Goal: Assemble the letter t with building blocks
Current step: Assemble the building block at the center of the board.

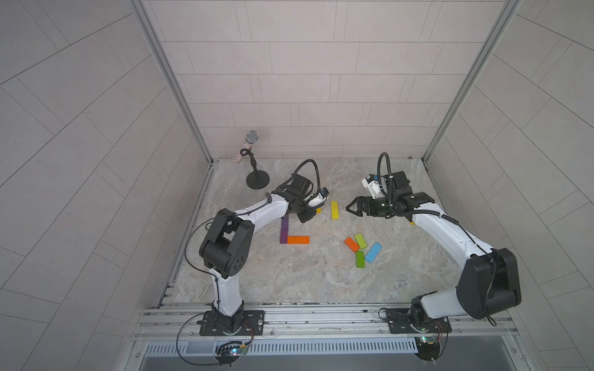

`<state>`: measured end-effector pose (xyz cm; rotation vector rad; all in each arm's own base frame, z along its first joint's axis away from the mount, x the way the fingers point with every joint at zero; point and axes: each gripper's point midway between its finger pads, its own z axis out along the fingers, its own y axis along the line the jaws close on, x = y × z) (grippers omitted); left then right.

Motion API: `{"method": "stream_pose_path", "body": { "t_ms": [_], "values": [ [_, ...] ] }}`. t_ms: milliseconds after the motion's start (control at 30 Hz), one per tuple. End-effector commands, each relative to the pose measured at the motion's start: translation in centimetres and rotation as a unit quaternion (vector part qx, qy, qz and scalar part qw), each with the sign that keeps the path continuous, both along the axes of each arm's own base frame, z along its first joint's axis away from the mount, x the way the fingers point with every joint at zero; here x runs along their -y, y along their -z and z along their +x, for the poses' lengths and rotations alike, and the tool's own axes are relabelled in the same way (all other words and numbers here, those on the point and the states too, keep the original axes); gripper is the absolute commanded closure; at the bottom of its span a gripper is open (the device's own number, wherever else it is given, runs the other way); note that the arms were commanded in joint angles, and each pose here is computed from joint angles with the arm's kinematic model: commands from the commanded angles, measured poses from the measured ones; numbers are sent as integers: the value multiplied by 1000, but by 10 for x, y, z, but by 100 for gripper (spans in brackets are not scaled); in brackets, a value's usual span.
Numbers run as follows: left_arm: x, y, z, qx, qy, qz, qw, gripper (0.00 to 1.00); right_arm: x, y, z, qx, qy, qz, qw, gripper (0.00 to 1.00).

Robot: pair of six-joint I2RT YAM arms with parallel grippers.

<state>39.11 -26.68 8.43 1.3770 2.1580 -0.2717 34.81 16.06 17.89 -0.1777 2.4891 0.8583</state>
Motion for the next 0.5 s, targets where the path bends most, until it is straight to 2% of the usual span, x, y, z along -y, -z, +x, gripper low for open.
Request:
{"method": "stream_pose_path", "body": {
  "t_ms": [0, 467],
  "values": [
    [-1, -7, 18, 20, 13, 8, 1000, 75, -1, -9, 10, 20, -15, 7, 1000, 0],
    [-2, 6, 53, 39, 58, 60, 996, 74, -1, -5, 25, 23, -39, 15, 999, 0]
  ]
}}
